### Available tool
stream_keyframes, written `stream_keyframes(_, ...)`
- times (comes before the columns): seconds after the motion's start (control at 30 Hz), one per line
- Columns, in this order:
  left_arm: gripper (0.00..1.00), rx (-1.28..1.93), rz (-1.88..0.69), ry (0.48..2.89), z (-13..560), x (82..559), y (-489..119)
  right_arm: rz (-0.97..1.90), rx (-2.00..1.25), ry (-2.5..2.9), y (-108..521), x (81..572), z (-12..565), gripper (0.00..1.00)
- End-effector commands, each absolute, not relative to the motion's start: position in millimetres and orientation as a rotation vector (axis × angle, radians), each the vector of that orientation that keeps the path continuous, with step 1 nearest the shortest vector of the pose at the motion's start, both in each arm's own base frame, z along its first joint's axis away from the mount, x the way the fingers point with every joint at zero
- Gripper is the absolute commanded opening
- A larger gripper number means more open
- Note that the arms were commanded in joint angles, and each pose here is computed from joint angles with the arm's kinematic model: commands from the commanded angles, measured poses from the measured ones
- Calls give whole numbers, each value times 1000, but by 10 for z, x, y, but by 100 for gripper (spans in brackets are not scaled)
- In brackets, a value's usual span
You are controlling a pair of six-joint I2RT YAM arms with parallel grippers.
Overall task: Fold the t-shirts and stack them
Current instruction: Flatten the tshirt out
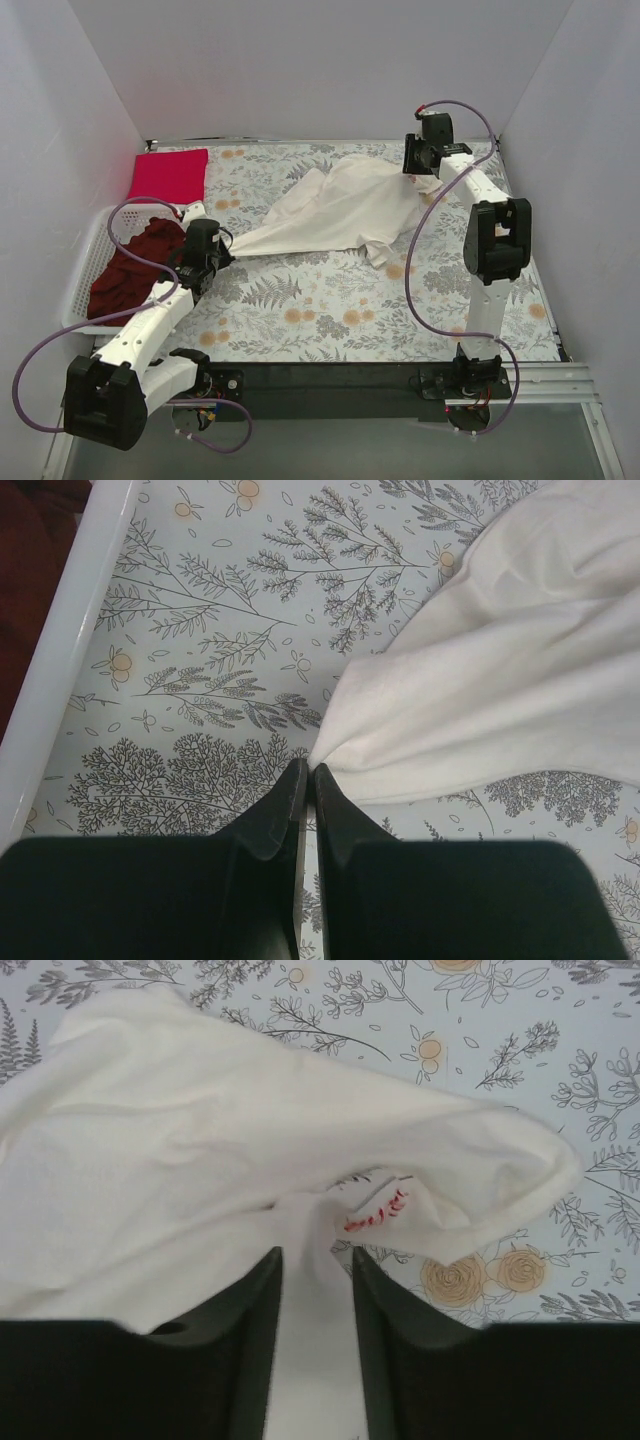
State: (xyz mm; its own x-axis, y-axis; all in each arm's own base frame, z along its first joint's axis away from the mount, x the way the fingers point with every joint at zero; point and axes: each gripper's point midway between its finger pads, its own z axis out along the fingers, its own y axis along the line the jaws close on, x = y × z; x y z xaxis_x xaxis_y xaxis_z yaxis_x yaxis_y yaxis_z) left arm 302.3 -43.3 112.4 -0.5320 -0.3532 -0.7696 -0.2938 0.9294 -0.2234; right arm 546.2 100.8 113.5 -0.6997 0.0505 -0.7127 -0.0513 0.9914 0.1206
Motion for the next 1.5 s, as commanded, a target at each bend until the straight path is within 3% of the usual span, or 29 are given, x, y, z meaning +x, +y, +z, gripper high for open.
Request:
stream_keyframes(0.0, 0, -449, -87, 2127, 1228, 3085, -424, 193, -67, 2345, 1019, 5295, 1354, 46)
stream_keyframes(0.13, 0, -443, -105, 2130, 1226, 3082, -451, 212, -16, 2371, 961, 4794, 1374, 50)
stream_keyframes(0.17, 0, -443, -112, 2129, 1237, 3085, -461, 227, -10, 2432, 946, 4554, 1140, 50)
stream_keyframes(0.37, 0, -443, -113, 2132, 1223, 3078, -462, 616, -83, 2348, 1383, 3895, 1191, 50)
stream_keyframes(0.53, 0, -441, -118, 2134, 1227, 3084, -472, 709, -177, 2295, 1499, 3354, 1018, 54)
stream_keyframes(0.77, 0, -442, -110, 2137, 1216, 3082, -463, 722, -298, 2185, 1527, 3057, 956, 62)
stream_keyframes(1.03, 0, -445, -97, 2136, 1203, 3080, -443, 730, -341, 2164, 1777, 3264, 842, 62)
stream_keyframes(1.13, 0, -448, -92, 2131, 1215, 3084, -433, 734, -363, 2182, 1907, 3326, 755, 59)
stream_keyframes(1.23, 0, -448, -89, 2135, 1199, 3075, -430, 733, -362, 2208, 1947, 3380, 664, 45)
stream_keyframes(1.27, 0, -450, -86, 2134, 1200, 3076, -425, 722, -362, 2211, 1940, 3402, 658, 28)
stream_keyframes(1.33, 0, -454, -79, 2130, 1208, 3074, -411, 673, -365, 2190, 1895, 3470, 753, 7)
stream_keyframes(1.37, 0, -455, -74, 2124, 1224, 3078, -401, 578, -324, 2252, 1747, 3448, 694, 1)
stream_keyframes(1.47, 0, -477, -47, 2113, 1247, 3077, -349, 252, -166, 2281, 1273, 3584, 1033, 1)
